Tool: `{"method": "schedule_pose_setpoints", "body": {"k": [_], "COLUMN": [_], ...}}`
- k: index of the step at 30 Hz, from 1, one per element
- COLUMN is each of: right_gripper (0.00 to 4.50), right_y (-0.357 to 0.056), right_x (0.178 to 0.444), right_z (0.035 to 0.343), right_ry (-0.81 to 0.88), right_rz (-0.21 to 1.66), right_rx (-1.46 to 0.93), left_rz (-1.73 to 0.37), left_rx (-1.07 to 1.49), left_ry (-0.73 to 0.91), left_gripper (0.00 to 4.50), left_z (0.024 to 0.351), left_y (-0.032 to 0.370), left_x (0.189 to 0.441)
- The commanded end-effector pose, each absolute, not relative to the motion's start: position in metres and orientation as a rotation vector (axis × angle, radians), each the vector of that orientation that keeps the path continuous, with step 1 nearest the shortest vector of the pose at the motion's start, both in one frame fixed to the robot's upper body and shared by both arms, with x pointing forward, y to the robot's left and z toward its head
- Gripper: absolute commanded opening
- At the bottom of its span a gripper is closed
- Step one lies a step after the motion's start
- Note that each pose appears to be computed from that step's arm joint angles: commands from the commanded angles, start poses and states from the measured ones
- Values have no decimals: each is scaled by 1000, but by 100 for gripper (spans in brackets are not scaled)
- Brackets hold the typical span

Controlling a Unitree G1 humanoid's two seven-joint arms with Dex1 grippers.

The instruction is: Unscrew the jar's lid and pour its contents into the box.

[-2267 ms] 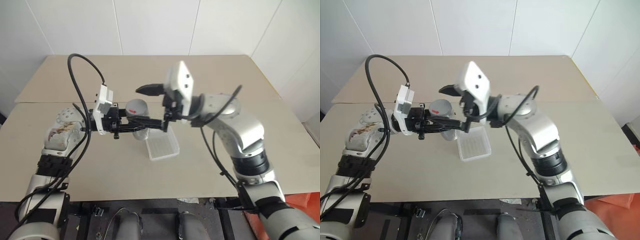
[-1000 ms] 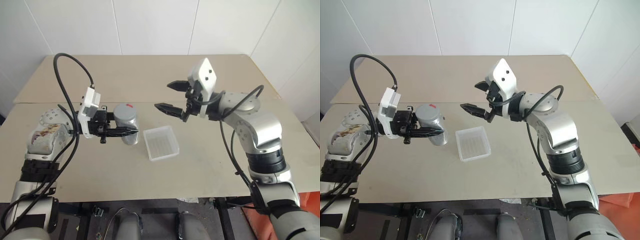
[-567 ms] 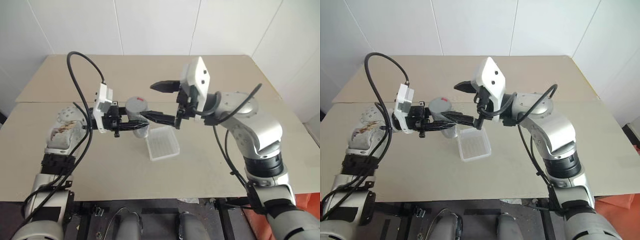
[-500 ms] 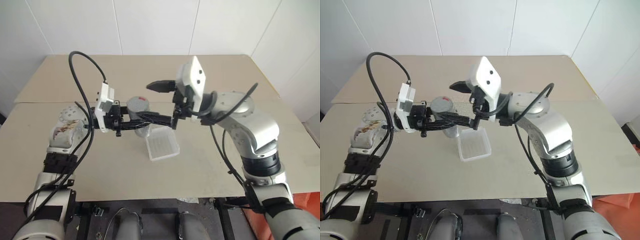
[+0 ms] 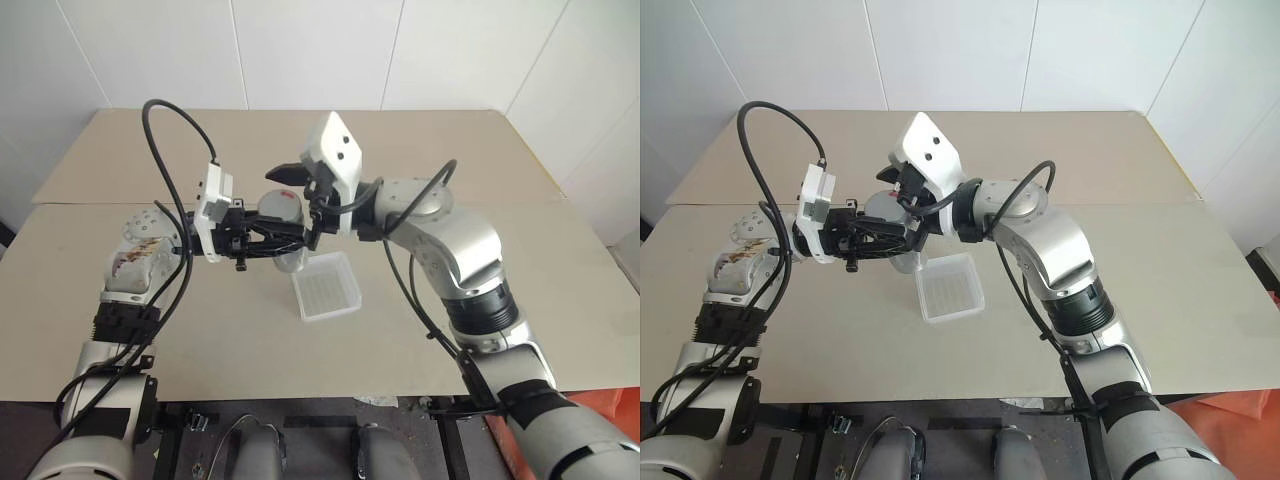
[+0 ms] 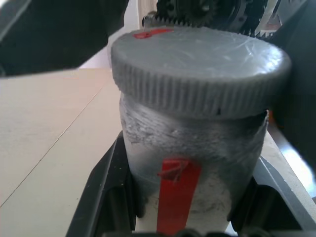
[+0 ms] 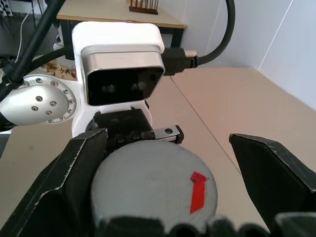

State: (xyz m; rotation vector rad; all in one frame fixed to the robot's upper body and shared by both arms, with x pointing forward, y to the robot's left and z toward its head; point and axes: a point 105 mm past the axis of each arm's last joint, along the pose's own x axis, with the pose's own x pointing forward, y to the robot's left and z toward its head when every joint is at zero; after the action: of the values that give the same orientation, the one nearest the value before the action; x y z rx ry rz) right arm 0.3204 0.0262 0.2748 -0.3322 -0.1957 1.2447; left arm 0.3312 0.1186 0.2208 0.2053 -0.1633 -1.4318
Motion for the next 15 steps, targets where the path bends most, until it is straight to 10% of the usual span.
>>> {"method": "schedule_pose_setpoints", "body": {"k": [1,15], "right_gripper": [448,448], "right_y": [19,-12], "right_x": [320,321], "right_z": [291,291], "right_ry": [-262,-264], "right_rz": [1216,1170], "right_rx": [-352,-361], "left_rz": [-1438,-1437], "left_rx": [248,258], "left_ry": [-208,-193], "left_gripper": [191,191], "left_z": [233,234], "left_y": [122,130], "left_x": [326,322]}}
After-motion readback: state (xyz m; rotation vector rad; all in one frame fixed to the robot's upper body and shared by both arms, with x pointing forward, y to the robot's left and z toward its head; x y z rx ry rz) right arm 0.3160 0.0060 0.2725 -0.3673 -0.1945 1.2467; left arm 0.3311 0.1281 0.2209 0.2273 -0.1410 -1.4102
